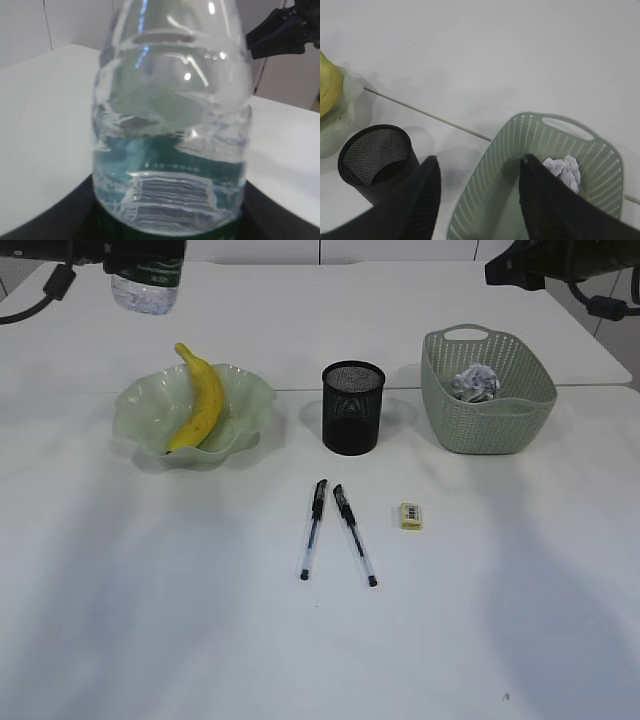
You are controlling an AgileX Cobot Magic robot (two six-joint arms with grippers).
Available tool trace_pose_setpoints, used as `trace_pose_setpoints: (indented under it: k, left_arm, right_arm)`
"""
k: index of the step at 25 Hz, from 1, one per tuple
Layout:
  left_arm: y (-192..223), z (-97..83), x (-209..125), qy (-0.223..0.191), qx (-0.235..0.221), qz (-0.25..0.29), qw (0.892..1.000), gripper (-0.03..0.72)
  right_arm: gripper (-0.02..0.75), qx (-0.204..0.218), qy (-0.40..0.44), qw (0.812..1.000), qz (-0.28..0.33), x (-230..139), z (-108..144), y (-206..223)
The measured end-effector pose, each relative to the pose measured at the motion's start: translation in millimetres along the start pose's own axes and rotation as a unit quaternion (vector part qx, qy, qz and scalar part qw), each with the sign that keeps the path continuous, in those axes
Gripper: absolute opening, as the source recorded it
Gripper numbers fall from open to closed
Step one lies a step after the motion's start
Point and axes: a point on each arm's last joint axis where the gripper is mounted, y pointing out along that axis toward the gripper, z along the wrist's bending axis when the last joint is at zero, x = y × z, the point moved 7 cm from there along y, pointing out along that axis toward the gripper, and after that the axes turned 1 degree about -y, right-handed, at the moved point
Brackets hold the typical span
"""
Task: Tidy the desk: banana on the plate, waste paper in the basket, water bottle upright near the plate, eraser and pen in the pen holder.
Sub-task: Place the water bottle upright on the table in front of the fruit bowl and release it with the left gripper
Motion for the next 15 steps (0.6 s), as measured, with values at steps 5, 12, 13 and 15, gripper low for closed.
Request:
trace_pose_setpoints:
  k: [5, 12, 13, 15]
  left_arm:
    - [-30, 8.7, 2, 0.012, -0.02, -0.022, 0.999, 0.396]
    - [-52, 27.3, -1, 0.019, 0.007, -0.022, 1.0, 0.393]
    - [-54, 28.5, -2, 0.02, 0.009, -0.021, 1.0, 0.392]
    - [-56, 29.5, -3, 0.022, 0.01, -0.018, 1.0, 0.391]
  right_arm:
    - [0.384, 0.0, 0.001, 1.0, 0.0, 0, 0, 0]
    - [0.384, 0.0, 0.008, 1.0, 0.0, 0, 0, 0]
    - [0.384, 0.0, 0.009, 1.0, 0.0, 0, 0, 0]
    - [0.384, 0.0, 0.009, 1.0, 0.0, 0, 0, 0]
